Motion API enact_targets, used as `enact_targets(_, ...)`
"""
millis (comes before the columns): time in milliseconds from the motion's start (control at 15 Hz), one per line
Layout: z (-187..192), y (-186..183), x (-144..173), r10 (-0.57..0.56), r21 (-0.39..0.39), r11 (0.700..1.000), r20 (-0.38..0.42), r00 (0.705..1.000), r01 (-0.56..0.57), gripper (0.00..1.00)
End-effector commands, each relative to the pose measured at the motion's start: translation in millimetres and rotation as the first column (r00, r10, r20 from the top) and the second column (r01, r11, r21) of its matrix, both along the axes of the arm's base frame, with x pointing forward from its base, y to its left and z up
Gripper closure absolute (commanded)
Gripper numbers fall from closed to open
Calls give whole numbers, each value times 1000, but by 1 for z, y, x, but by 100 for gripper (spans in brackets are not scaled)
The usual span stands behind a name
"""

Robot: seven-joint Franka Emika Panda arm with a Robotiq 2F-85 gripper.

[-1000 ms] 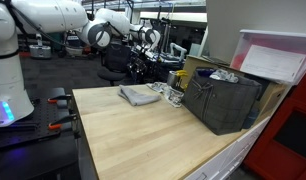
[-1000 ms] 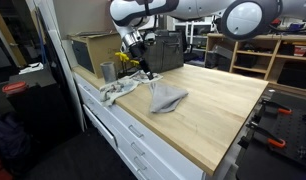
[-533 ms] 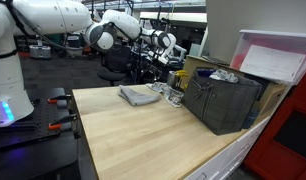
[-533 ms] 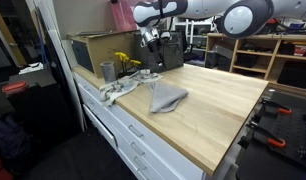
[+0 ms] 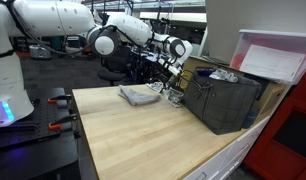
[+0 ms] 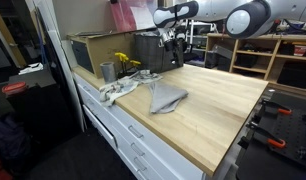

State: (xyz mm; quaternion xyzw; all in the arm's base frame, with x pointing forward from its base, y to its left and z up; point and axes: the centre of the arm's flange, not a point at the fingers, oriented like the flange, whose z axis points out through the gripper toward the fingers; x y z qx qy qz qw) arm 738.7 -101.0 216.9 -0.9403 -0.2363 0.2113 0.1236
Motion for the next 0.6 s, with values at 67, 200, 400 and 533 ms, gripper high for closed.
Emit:
enact_targets(67,15,19,26,142,79,986,46,989,-145,0)
enact_targets(200,3,21,3,107,61,992,25,994,-108,0)
enact_targets(400,4,29,4,125,64,990,28,992,-126,0)
enact_targets(533,4,28,4,124,64,990,28,992,-125,0)
